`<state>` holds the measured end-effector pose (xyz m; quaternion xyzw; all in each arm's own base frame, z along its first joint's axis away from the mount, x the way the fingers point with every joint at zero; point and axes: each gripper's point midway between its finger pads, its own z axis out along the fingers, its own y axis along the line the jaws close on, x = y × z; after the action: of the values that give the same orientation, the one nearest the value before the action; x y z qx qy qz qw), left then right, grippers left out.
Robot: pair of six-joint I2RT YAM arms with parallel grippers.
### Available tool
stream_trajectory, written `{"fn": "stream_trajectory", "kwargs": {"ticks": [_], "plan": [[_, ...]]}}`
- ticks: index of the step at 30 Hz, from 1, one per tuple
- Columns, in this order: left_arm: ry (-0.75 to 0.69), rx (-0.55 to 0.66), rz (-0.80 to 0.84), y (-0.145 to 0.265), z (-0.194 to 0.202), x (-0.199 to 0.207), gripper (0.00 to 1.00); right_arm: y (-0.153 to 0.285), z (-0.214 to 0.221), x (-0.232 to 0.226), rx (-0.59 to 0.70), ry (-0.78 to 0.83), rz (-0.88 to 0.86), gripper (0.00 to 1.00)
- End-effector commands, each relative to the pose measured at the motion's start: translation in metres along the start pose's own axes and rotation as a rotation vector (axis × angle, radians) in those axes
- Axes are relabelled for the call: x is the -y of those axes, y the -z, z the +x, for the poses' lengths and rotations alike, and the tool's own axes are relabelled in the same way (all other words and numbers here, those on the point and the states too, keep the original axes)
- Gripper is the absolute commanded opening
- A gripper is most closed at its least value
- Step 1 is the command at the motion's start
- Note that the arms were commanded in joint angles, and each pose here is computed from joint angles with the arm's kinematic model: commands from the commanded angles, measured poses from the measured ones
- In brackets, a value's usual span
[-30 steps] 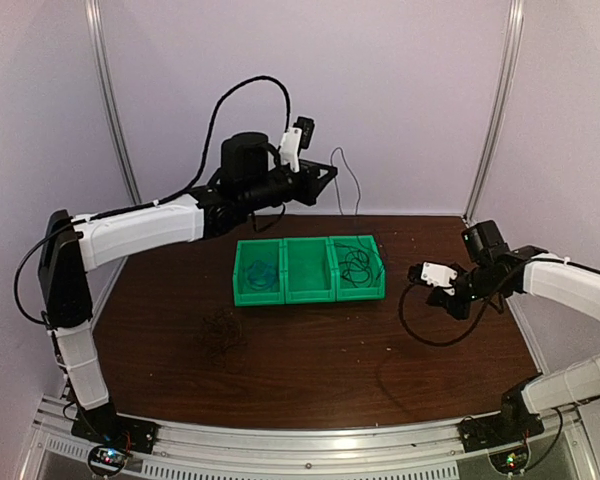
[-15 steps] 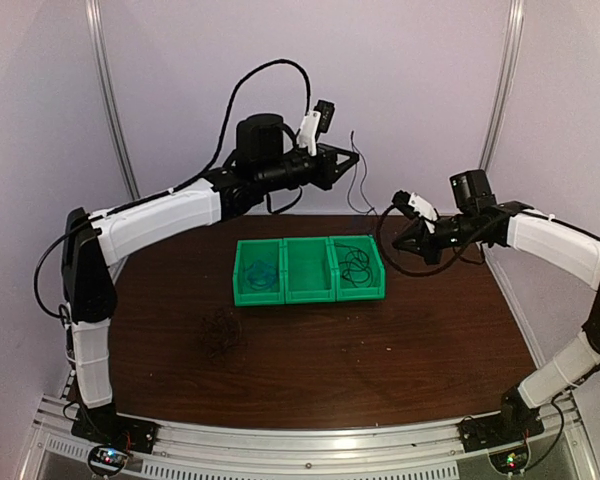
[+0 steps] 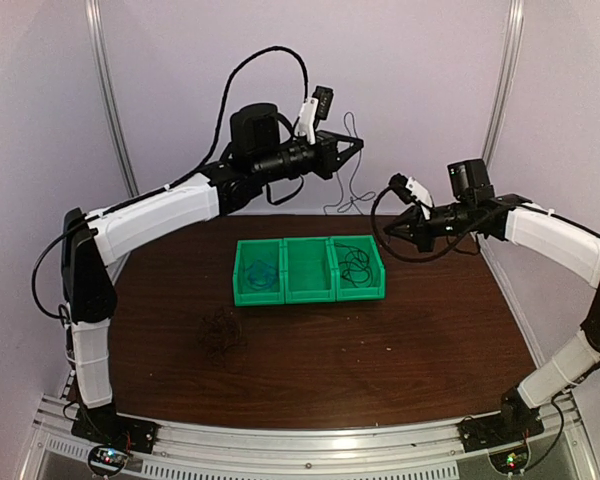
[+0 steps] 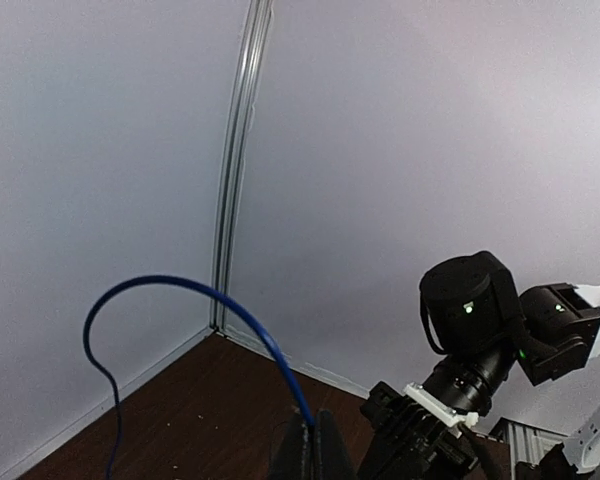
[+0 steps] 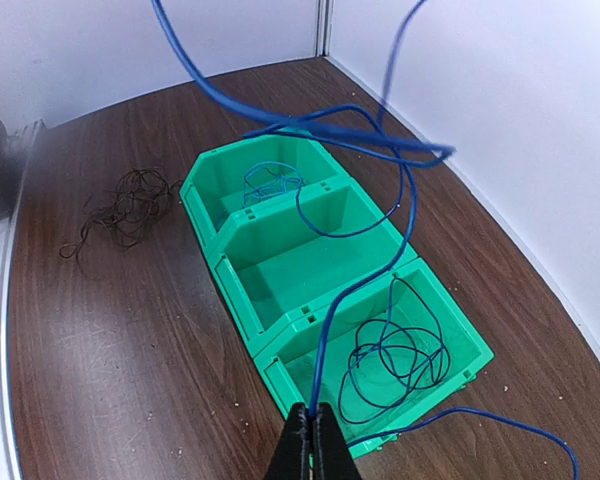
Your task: Untangle the cables
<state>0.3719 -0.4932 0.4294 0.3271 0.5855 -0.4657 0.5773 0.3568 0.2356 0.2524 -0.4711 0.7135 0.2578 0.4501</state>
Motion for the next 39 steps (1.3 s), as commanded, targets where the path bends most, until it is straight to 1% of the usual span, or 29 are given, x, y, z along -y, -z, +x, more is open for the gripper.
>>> {"fn": "stream_trajectory", "kwargs": {"ticks": [1, 8, 16, 24, 30, 35, 39], "plan": [[0.027, 0.018, 0.023, -0.001, 0.012, 0.002, 0.00, 0.004, -0.023, 0.004, 0.054, 0.022, 0.022, 0.00], [0.036, -0.013, -0.002, -0.005, 0.033, -0.007, 0.00, -0.023, 0.002, 0.011, 0.007, -0.019, -0.006, 0.00], [0.059, -0.012, 0.006, -0.015, 0.042, -0.011, 0.00, -0.041, 0.023, 0.014, -0.016, -0.057, -0.029, 0.00], [0.162, -0.006, 0.031, -0.031, 0.077, -0.021, 0.00, -0.058, 0.040, 0.015, -0.014, -0.109, -0.060, 0.00], [0.206, 0.050, 0.070, -0.040, 0.070, -0.021, 0.00, -0.071, 0.047, 0.013, -0.004, -0.167, -0.111, 0.00], [0.225, 0.108, 0.138, -0.043, 0.049, -0.010, 0.00, -0.063, 0.037, 0.008, 0.028, -0.164, -0.115, 0.00], [0.243, 0.125, 0.145, -0.043, 0.049, -0.011, 0.00, -0.058, 0.033, 0.010, 0.034, -0.148, -0.090, 0.00]]}}
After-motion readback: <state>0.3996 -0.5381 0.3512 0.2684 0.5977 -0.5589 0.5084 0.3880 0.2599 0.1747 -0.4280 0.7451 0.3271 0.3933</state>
